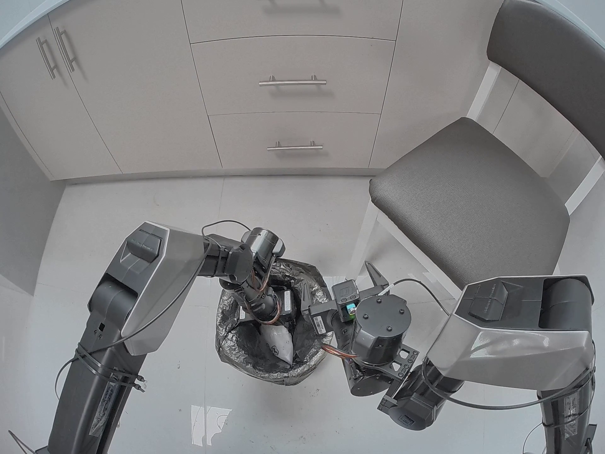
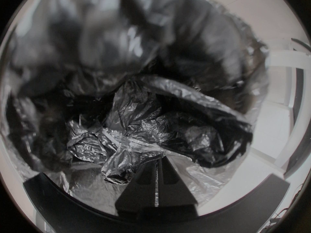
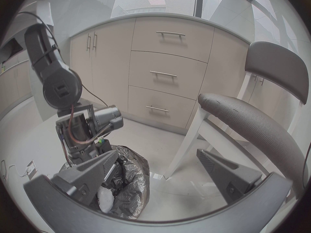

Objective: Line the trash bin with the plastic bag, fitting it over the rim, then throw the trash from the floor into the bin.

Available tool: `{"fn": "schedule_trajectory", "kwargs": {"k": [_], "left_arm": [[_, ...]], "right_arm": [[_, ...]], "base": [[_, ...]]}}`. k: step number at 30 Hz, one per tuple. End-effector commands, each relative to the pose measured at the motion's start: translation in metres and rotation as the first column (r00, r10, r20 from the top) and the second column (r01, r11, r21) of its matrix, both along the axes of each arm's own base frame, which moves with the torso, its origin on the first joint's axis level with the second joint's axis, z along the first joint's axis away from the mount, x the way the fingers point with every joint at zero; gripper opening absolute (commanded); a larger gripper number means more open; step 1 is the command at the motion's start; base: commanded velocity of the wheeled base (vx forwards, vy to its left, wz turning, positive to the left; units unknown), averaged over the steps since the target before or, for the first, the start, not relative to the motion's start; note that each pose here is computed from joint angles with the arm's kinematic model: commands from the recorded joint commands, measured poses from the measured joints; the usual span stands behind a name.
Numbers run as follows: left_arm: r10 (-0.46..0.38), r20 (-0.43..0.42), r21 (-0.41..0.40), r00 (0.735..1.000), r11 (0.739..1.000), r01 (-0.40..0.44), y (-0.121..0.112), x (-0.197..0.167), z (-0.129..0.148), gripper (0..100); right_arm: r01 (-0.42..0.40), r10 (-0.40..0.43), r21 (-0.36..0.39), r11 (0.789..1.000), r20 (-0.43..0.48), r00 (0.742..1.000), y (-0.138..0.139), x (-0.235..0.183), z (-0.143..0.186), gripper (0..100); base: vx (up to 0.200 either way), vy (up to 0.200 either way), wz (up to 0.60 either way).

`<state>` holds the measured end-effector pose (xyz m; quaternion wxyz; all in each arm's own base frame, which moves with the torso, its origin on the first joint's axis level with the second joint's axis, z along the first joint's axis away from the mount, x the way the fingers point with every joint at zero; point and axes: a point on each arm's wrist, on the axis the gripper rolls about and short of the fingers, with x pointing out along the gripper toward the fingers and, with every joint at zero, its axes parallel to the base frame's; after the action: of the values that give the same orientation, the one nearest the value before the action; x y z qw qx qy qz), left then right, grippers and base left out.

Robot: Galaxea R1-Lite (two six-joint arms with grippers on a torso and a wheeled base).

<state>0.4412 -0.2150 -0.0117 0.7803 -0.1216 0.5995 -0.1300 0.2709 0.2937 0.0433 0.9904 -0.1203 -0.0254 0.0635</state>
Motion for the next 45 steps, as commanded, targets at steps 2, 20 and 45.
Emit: {"fn": "schedule_trajectory", "kwargs": {"k": [2, 20, 45], "left_arm": [[-0.041, -0.004, 0.078, 0.999, 0.996, 0.041, -0.002, -0.001, -0.031, 0], [-0.074, 0.028, 0.13, 0.997, 0.989, 0.07, -0.004, 0.001, -0.063, 0], [-0.043, 0.15, 0.17, 0.988, 0.985, 0.017, -0.011, -0.004, 0.02, 0]], "right_arm": [[-0.001, 0.0, 0.015, 1.0, 0.012, 1.0, 0.0, 0.0, 0.002, 100], [-0.004, 0.004, 0.012, 1.0, 0.008, 1.0, 0.0, -0.001, 0.0, 100], [-0.005, 0.005, 0.011, 1.0, 0.006, 1.0, -0.001, -0.001, 0.0, 100]], "base": [[0.0, 0.0, 0.0], [0.0, 0.0, 0.0], [0.0, 0.0, 0.0]]}}
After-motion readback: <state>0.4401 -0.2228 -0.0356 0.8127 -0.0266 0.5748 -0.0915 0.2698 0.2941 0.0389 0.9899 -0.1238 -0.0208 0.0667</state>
